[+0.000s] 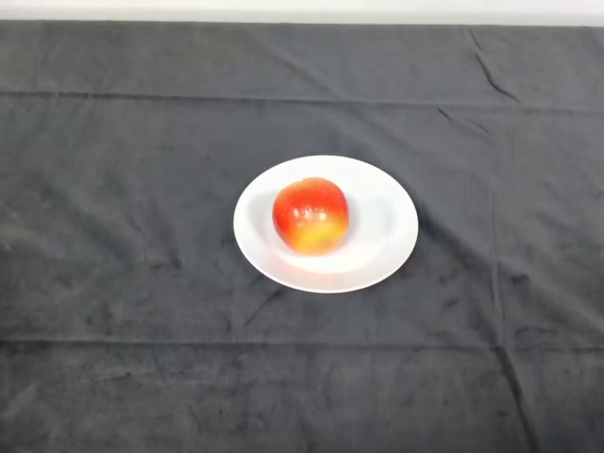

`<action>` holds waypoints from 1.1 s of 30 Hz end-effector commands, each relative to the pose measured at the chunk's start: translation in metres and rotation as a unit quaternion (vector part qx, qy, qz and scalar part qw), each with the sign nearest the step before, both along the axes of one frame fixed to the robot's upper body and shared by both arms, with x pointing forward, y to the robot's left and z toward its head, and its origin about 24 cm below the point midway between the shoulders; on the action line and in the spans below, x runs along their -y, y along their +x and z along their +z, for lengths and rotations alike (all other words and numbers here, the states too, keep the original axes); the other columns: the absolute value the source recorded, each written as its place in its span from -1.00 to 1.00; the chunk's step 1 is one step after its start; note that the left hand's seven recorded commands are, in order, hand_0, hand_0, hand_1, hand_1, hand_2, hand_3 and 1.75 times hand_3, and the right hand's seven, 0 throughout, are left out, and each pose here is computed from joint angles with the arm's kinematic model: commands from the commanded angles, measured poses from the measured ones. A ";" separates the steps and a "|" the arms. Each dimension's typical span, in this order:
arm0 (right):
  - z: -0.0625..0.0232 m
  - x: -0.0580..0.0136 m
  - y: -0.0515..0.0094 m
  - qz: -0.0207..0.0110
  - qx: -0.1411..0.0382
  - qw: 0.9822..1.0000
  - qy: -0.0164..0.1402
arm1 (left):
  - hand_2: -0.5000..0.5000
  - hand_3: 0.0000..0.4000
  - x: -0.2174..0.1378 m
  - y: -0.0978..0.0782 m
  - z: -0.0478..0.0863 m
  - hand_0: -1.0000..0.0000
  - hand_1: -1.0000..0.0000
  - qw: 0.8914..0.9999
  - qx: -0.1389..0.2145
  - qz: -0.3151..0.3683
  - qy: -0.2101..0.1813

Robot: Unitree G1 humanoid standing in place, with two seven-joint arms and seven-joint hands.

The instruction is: Move the apple to the plate

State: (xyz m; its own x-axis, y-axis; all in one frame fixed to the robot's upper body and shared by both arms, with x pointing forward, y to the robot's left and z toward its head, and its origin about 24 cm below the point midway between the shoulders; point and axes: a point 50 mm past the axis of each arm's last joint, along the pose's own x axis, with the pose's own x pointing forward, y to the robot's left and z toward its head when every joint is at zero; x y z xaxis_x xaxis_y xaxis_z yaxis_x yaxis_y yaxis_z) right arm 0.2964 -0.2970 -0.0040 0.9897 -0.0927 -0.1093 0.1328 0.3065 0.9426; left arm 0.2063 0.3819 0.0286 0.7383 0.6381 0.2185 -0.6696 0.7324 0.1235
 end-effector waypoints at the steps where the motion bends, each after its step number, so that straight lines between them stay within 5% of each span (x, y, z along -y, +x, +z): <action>1: 0.0020 0.0050 0.0000 -0.008 -0.002 1.000 0.002 | 0.00 -1.00 -0.012 0.001 0.013 1.00 1.00 1.000 0.018 0.014 0.018; 33: 0.0020 0.0051 0.0001 -0.008 -0.002 1.000 0.002 | 0.00 -1.00 -0.016 -0.002 0.014 1.00 1.00 0.999 0.022 0.017 0.021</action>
State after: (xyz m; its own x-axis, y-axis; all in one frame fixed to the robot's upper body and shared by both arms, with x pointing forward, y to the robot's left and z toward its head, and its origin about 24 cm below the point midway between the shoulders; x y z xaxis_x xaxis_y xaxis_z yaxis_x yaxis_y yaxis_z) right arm 0.2962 -0.2968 -0.0045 0.9895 -0.0922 -0.1114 0.1346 0.3051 0.9428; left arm 0.2051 0.3880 0.0325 0.7313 0.6393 0.2377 -0.6754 0.7274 0.1214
